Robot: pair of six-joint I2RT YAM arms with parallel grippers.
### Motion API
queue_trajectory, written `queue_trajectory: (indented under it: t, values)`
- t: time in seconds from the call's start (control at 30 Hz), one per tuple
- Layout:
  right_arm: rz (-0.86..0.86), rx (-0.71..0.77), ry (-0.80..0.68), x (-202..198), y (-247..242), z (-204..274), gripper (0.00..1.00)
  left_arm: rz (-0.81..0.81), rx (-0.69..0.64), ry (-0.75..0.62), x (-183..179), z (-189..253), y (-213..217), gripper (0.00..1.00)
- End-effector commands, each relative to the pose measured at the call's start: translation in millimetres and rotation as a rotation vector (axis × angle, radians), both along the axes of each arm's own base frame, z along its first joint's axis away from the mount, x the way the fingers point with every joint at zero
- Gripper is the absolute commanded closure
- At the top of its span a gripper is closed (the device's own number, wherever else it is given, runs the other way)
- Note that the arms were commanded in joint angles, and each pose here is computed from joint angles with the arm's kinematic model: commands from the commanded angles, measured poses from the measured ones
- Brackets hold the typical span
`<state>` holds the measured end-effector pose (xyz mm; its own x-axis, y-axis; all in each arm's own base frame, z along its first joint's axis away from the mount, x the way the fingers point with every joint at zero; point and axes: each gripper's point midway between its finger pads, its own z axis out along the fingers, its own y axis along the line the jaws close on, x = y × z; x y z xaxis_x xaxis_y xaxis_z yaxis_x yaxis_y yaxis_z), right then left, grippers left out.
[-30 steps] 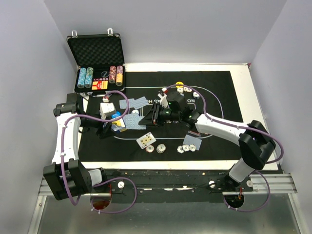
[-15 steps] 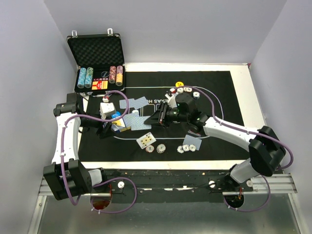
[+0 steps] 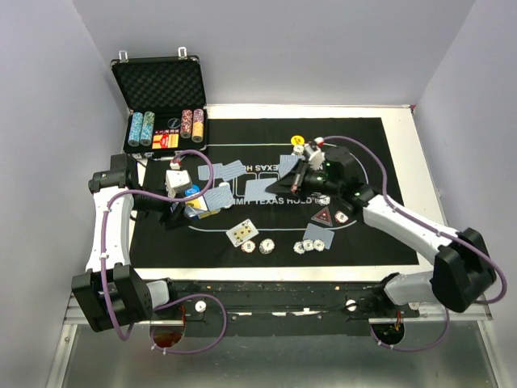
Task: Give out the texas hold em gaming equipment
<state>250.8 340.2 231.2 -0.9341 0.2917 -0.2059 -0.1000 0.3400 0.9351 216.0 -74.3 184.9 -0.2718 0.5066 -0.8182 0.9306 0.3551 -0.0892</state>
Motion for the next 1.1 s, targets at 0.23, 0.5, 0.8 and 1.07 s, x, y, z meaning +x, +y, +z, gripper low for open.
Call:
queue_trajectory:
  t: [0.23,0.5,0.8,1.07]
  values:
    - [-0.187,-0.239,0.099,-12,-102,-74,0.99,-0.001,-0.118,0.217,-48,21,-20,0.88]
    - [-0.405,-0.426,0.205,-17,-177,-139,0.99,-0.003,-0.116,0.205,-50,22,-21,0.88]
    - [-0.479,-0.543,0.274,-25,-205,-176,0.99,-0.003,-0.11,0.202,-52,22,-21,0.88]
    - [-0.478,-0.587,0.289,-29,-210,-181,0.38,-0.003,-0.117,0.206,-50,22,-21,0.88]
